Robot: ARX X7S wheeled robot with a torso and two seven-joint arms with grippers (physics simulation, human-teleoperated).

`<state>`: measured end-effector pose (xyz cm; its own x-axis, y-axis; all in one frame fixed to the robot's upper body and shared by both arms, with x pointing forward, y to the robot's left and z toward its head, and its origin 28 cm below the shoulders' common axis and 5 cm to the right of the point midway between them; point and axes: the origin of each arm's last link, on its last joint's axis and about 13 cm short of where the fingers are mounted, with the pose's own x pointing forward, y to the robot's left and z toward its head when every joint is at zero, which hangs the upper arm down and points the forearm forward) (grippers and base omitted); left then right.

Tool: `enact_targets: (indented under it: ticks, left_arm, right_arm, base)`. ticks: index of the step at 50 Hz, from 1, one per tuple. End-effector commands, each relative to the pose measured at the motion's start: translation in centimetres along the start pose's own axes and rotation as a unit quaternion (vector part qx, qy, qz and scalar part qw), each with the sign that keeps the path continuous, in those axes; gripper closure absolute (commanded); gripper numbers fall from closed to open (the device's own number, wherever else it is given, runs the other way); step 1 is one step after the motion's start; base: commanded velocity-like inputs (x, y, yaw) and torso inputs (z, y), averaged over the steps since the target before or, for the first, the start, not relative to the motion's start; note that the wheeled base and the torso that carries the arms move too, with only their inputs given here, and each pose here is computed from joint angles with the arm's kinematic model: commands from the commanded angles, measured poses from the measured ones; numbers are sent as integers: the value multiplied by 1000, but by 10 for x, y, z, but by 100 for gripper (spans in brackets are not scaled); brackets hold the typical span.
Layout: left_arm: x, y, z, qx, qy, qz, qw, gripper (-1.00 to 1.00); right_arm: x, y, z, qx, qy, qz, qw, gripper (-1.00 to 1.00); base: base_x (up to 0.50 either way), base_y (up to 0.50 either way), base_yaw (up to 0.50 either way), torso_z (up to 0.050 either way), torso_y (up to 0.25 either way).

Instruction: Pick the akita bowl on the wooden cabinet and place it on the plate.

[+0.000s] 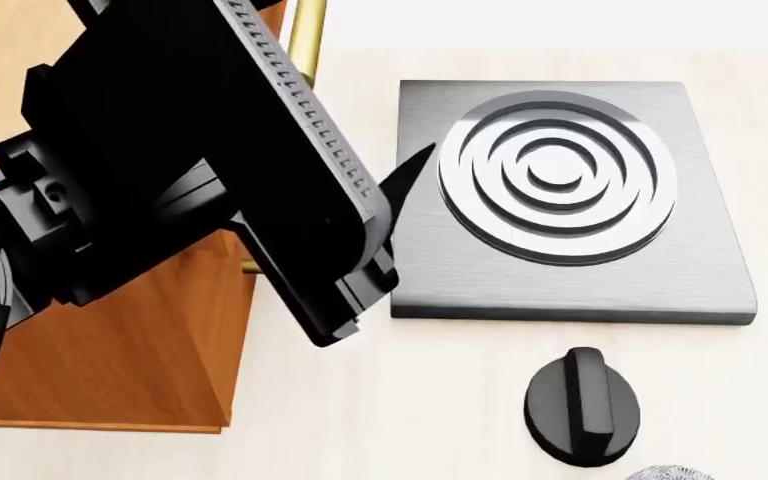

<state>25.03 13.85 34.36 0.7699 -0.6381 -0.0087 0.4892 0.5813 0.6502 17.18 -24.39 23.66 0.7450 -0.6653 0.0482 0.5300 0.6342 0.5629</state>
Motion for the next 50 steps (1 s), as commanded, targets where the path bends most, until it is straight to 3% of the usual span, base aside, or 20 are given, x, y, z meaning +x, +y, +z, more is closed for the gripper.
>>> enact_targets:
  ticks: [1, 27, 50]
  left_arm:
    - [1, 0, -3, -3, 2, 0, 1000, -100]
    - [0, 1, -5, -4, 4, 3, 1000, -100]
    - [0, 0, -7, -6, 6, 4, 1000, -100]
  right_arm:
    - [13, -2, -9, 5, 23, -6, 1000, 100]
    - [24, -17, -24, 62, 83, -17, 995, 100]
    - [30, -35, -47, 56, 106, -63, 991, 100]
  base:
    - [0, 0, 0, 0, 0]
    - [0, 0, 0, 0, 0]
    - [0, 0, 0, 0, 0]
